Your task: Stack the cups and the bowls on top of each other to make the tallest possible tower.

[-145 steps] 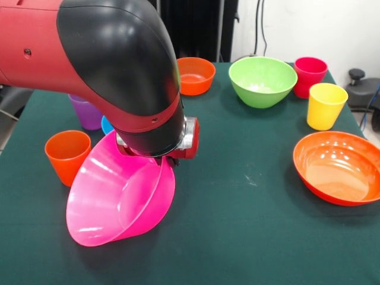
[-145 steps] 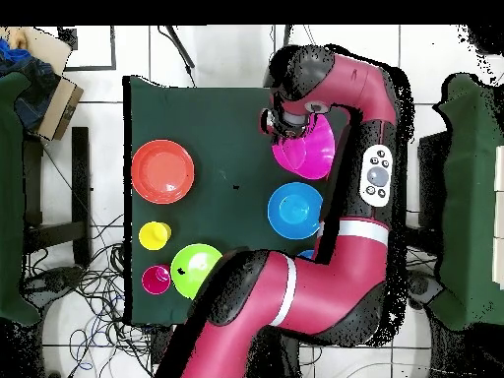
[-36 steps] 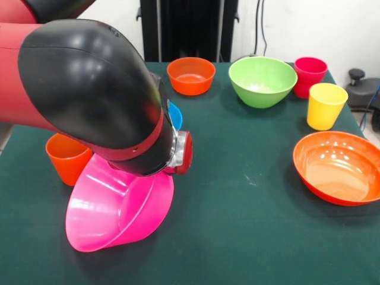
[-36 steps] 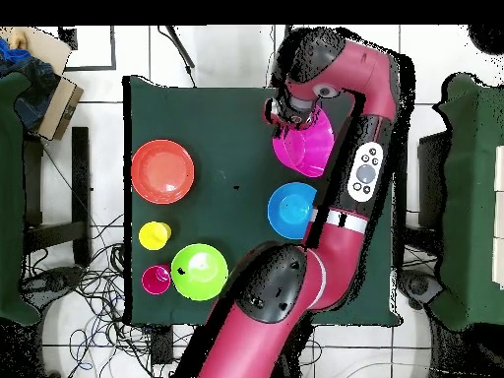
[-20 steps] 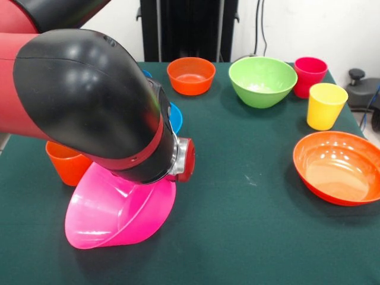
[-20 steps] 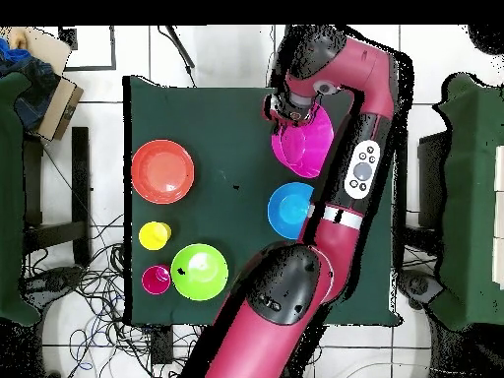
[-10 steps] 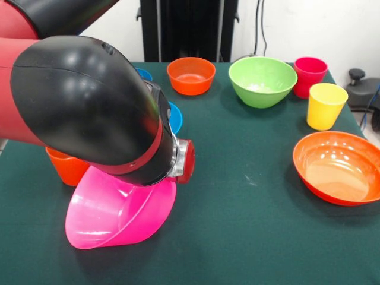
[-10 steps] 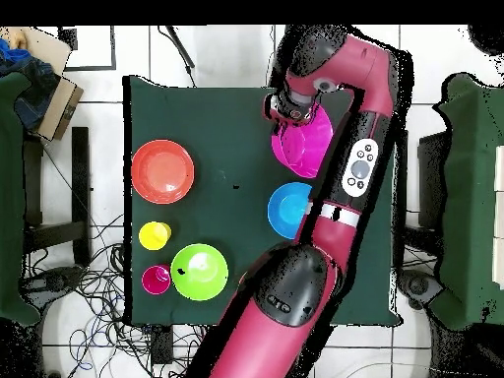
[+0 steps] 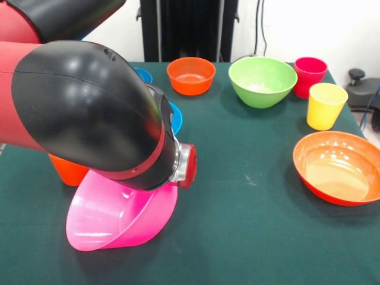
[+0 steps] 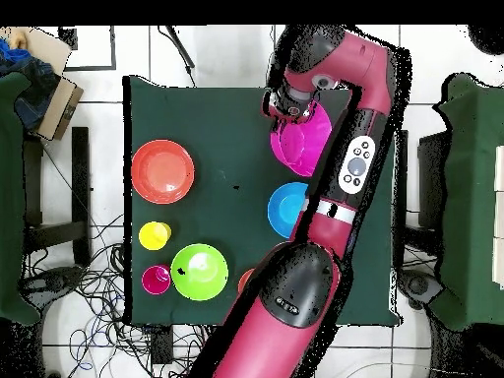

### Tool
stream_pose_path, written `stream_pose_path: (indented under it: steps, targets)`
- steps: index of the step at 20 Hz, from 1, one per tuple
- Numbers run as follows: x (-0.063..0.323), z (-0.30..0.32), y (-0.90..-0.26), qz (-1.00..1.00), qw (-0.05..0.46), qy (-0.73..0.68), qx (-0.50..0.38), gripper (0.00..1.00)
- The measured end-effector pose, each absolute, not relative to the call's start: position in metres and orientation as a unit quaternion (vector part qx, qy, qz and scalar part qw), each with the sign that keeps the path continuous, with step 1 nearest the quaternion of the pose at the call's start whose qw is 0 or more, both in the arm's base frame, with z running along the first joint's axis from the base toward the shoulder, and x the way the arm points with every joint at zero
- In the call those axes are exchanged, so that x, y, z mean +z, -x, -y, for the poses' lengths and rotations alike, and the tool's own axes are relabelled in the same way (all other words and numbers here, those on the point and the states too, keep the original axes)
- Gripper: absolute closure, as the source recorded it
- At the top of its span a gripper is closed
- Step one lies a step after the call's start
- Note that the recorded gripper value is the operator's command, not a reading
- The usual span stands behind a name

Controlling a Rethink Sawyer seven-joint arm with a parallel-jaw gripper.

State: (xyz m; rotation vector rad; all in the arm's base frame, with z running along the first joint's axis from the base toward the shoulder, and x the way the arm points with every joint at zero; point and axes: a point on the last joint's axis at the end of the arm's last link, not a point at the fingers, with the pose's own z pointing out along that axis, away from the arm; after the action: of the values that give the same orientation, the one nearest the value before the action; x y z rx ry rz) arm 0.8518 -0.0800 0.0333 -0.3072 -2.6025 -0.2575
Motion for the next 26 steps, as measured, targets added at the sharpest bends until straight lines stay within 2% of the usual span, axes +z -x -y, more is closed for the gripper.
stream_pose_path:
  steps: [26]
  targets:
    - [0.0431,0.0731,-0.8565,0.959,0.246,0.093,-0.105,1.00]
